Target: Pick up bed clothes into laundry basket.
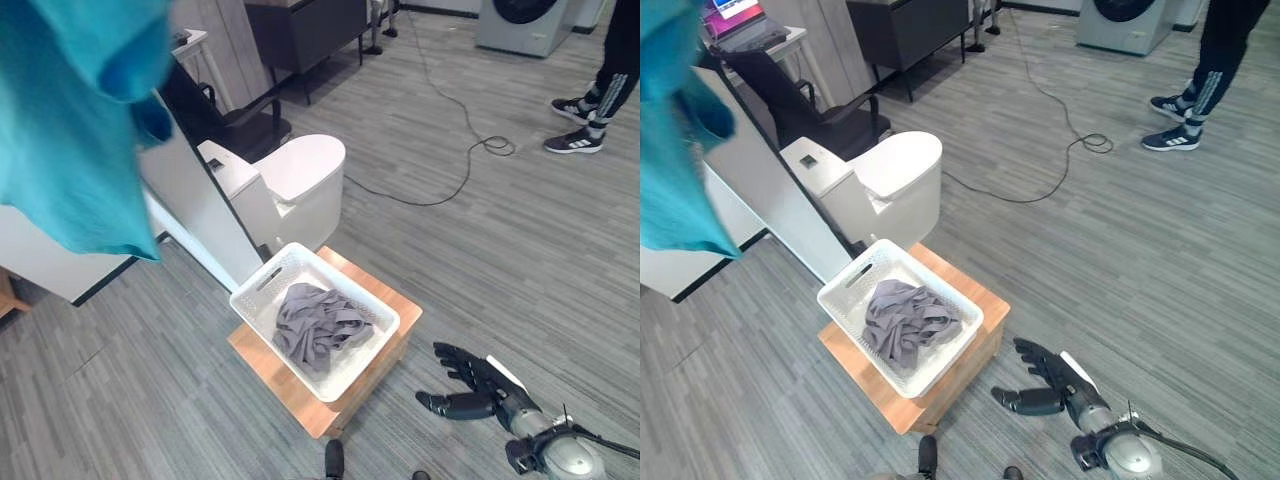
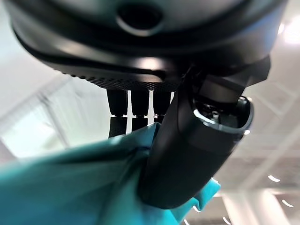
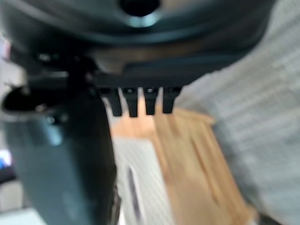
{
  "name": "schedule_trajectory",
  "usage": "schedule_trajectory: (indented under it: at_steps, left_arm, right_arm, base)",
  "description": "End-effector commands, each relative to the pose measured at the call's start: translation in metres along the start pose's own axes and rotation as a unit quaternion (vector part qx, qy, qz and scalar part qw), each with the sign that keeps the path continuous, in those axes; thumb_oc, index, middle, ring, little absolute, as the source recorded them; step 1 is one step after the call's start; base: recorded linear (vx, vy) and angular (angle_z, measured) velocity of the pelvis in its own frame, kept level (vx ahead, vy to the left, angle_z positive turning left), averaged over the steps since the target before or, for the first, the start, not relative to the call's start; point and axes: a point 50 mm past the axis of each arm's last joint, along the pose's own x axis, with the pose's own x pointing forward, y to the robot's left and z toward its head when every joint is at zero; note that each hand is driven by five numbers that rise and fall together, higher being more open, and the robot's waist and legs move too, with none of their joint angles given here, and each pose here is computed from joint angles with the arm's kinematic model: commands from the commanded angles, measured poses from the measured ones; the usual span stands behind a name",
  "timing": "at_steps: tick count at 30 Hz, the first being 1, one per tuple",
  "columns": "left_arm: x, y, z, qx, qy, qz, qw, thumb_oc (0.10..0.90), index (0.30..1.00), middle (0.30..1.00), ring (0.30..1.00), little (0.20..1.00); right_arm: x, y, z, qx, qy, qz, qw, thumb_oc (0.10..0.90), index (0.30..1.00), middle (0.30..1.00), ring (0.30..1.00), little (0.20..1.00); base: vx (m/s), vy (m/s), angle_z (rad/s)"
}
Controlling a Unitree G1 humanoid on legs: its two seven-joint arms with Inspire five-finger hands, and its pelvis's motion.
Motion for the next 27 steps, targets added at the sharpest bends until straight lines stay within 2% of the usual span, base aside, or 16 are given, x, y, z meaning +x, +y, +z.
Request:
schedule_trajectory:
  at_steps: [1, 6, 8, 10, 11, 15, 22, 27]
  left_arm:
    - [0.018, 0.057, -0.019, 0.047, 0.037, 0.118, 0.991, 0.4, 0.3, 0.3, 0.3, 0.3]
    - [0.029, 0.078, -0.038, 0.1, 0.092, 0.114, 0.984, 0.4, 0.3, 0.3, 0.3, 0.3]
    - [0.035, 0.078, -0.051, 0.1, 0.119, 0.108, 0.982, 0.4, 0.3, 0.3, 0.3, 0.3]
    - [0.052, 0.073, -0.059, 0.097, 0.135, 0.102, 0.981, 0.4, 0.3, 0.3, 0.3, 0.3]
    - [0.073, 0.068, -0.058, 0.098, 0.132, 0.089, 0.982, 0.4, 0.3, 0.3, 0.3, 0.3]
    - [0.103, 0.064, -0.047, 0.088, 0.113, 0.07, 0.987, 0.4, 0.3, 0.3, 0.3, 0.3]
    - [0.12, 0.04, -0.026, 0.036, 0.059, 0.044, 0.997, 0.4, 0.3, 0.3, 0.3, 0.3]
    - [0.127, 0.025, -0.022, 0.056, 0.046, 0.015, 0.997, 0.4, 0.3, 0.3, 0.3, 0.3]
  right_arm:
    - [0.006, -0.028, 0.063, -0.038, -0.145, -0.046, 0.988, 0.8, 0.9, 0.9, 0.9, 0.9]
    - [0.003, -0.033, 0.058, -0.05, -0.125, -0.044, 0.99, 0.8, 0.9, 0.9, 0.9, 0.9]
    - [-0.001, -0.039, 0.054, -0.054, -0.115, -0.053, 0.991, 0.8, 0.9, 0.9, 0.9, 0.9]
    - [-0.005, -0.043, 0.048, -0.044, -0.106, -0.063, 0.991, 0.8, 0.9, 0.9, 0.9, 0.9]
    - [-0.006, -0.04, 0.043, -0.03, -0.102, -0.069, 0.992, 0.8, 0.9, 0.9, 0.9, 0.9]
    - [-0.001, -0.032, 0.045, -0.005, -0.117, -0.068, 0.991, 0.8, 0.9, 0.9, 0.9, 0.9]
    - [0.0, -0.035, 0.043, 0.018, -0.122, -0.107, 0.987, 0.8, 0.9, 0.9, 0.9, 0.9]
    - [-0.001, -0.034, 0.038, 0.022, -0.114, -0.113, 0.987, 0.8, 0.9, 0.9, 0.9, 0.9]
  base:
    - [0.04, -0.017, 0.01]
    - [0.01, -0.008, 0.01]
    - [0.01, -0.005, 0.06]
    - [0.0, 0.006, 0.06]
    - [0.0, 0.0, 0.0]
    - [0.02, 0.001, 0.01]
    - [0.02, 0.005, -0.01]
    - [-0.01, 0.01, -0.01]
